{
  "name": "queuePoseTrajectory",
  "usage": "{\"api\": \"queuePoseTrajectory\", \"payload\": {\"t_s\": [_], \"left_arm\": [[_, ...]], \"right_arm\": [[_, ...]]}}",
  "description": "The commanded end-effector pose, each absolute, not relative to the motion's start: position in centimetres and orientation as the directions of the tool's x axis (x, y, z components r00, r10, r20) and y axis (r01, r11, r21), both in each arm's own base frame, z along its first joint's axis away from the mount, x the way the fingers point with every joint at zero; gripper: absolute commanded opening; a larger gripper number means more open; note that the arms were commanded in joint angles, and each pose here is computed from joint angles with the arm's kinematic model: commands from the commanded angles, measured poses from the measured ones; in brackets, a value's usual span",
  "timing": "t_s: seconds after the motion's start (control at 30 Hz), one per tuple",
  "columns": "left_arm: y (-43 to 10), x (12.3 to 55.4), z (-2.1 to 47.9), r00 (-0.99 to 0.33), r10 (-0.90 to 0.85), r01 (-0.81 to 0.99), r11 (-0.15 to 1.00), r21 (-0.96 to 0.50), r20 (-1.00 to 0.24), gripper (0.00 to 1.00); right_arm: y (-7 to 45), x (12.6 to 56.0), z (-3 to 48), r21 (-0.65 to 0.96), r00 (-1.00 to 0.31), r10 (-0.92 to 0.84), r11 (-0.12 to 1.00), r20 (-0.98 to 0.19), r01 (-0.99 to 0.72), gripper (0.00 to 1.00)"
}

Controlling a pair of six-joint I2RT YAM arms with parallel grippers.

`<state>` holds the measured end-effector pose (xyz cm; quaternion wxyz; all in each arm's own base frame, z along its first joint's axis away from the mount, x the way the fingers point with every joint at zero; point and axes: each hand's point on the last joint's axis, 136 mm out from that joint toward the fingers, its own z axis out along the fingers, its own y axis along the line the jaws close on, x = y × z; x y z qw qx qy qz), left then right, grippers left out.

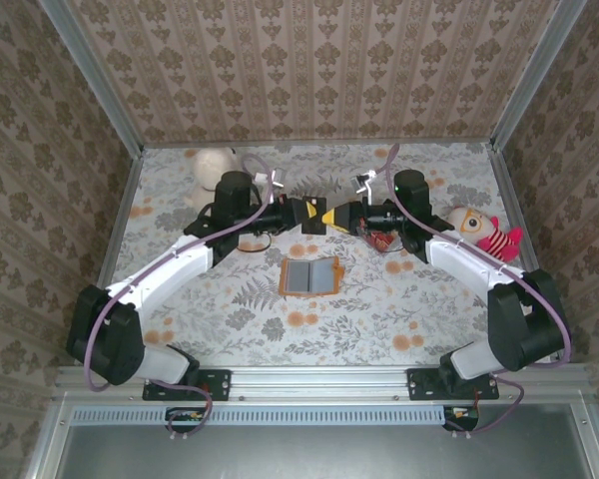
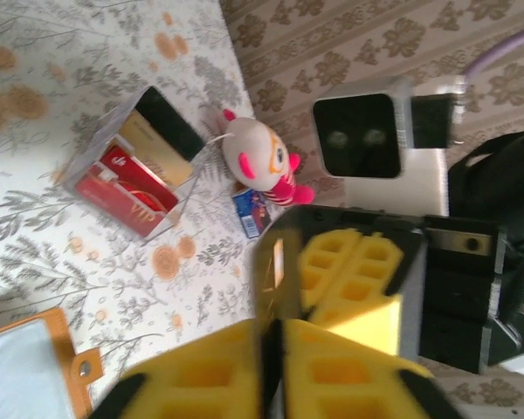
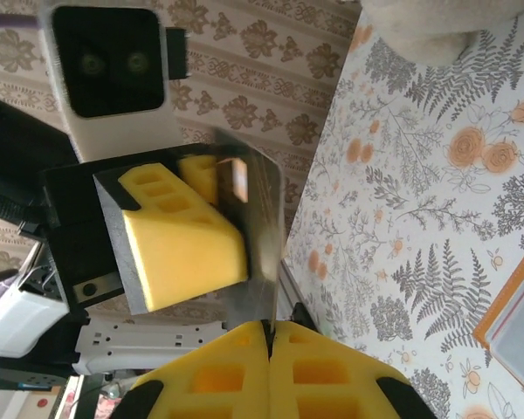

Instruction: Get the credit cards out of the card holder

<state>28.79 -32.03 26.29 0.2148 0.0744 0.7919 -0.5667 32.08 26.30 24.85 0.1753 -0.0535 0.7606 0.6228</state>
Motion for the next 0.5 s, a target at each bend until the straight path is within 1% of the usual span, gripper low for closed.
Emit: {"api": "queuePoseTrajectory", "payload": {"t_s": [0.0, 0.03, 0.07, 0.13, 0.27, 0.33, 0.37, 0.47], "left_arm": [[-32.9, 28.3, 26.8, -0.901, -0.111, 0.372, 0.299, -0.879, -0.419, 0.02], [-32.8, 28.4, 26.8, -0.903, -0.121, 0.361, 0.307, -0.881, -0.412, 0.00], [-32.7, 28.5, 26.8, -0.903, -0.129, 0.355, 0.313, -0.881, -0.410, 0.00], [-32.6, 28.5, 26.8, -0.903, -0.141, 0.347, 0.317, -0.883, -0.405, 0.00], [-32.7, 28.5, 27.2, -0.907, -0.157, 0.331, 0.303, -0.893, -0.390, 0.00], [-32.6, 28.5, 27.2, -0.909, -0.168, 0.322, 0.301, -0.898, -0.382, 0.00], [-32.5, 28.5, 27.2, -0.909, -0.173, 0.318, 0.301, -0.899, -0.379, 0.00], [-32.1, 28.6, 27.0, -0.909, -0.185, 0.305, 0.315, -0.899, -0.374, 0.00]], "right_arm": [[26.6, 32.6, 26.4, 0.923, -0.918, 0.154, 0.188, -0.366, -0.336, 0.17], [26.6, 32.8, 26.3, 0.925, -0.919, 0.166, 0.194, -0.358, -0.326, 0.21], [26.6, 32.9, 26.2, 0.928, -0.920, 0.176, 0.196, -0.351, -0.317, 0.24], [26.7, 33.1, 26.5, 0.930, -0.916, 0.195, 0.184, -0.351, -0.318, 0.25], [27.0, 33.9, 26.9, 0.947, -0.921, 0.229, 0.137, -0.315, -0.289, 0.26], [27.2, 34.2, 27.2, 0.953, -0.924, 0.238, 0.108, -0.300, -0.282, 0.24], [27.2, 34.4, 27.3, 0.954, -0.924, 0.242, 0.098, -0.297, -0.282, 0.21], [27.2, 34.8, 27.2, 0.954, -0.920, 0.254, 0.096, -0.299, -0.283, 0.08]]}}
